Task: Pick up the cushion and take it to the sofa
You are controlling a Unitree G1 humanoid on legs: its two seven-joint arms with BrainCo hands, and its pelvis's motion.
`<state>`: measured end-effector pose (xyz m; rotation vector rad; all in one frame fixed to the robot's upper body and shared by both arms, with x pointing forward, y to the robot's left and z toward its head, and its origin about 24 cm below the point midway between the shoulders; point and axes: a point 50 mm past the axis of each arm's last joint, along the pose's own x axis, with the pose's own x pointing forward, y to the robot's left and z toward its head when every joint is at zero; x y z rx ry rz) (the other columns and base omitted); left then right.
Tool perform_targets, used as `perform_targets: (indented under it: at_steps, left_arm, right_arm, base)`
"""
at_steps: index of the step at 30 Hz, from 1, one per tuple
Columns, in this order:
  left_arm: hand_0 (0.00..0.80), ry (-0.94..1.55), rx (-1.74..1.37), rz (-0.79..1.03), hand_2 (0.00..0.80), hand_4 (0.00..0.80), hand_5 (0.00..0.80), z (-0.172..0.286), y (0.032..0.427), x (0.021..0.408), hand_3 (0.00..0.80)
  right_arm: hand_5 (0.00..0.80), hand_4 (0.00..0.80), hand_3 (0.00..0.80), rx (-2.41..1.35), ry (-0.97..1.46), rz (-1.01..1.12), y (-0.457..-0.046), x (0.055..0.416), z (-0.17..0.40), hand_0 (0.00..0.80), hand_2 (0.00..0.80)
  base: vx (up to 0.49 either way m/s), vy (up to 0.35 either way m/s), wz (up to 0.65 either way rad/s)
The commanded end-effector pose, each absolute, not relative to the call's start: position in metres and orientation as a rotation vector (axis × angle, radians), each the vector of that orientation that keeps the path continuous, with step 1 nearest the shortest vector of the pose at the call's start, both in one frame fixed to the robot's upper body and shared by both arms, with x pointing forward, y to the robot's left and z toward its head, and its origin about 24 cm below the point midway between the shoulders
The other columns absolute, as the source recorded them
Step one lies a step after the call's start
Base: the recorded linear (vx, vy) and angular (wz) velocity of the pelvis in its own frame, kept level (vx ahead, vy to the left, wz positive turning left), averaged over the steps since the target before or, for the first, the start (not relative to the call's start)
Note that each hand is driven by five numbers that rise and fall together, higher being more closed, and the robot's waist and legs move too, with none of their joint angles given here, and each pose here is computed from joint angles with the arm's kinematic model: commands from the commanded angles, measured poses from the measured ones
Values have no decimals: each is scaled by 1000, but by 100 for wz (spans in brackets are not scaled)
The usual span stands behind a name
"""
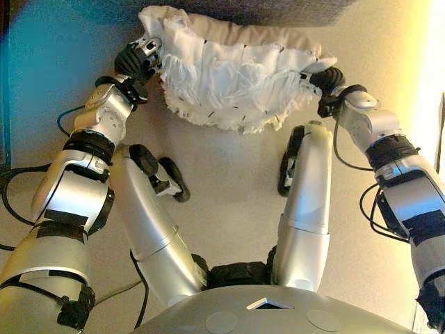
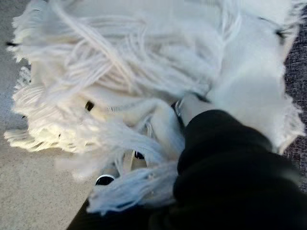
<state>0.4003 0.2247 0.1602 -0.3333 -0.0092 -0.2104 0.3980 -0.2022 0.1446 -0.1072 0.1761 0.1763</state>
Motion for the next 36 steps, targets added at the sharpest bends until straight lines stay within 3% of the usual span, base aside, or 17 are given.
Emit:
perform_targets:
  at_steps: [1,16,26,36]
  left_arm:
    - [800,-124,-377,-392,800,800,800,182,186,406,800]
    - [800,-248,-335,-433,800,800,800,200,184,405,800]
    - [800,-398,-326,-455,800,800,800,192,186,383,800]
    - [800,-375,-292,-339,800,800,800,194,166,380,800]
  right_arm:
    - [800,800,800,-50,45,331,-156,407,177,800,800]
    - [800,800,800,-26,-76,332,-155,407,197,800,800]
    - [800,800,800,-10,-188,367,-145,387,196,800,800]
    - [800,800,800,7,-236,353,-134,375,197,800,800]
  base:
    - [0,0,0]
    - [-33,-2,0]
    - [44,-19,0]
    - [73,-41,15]
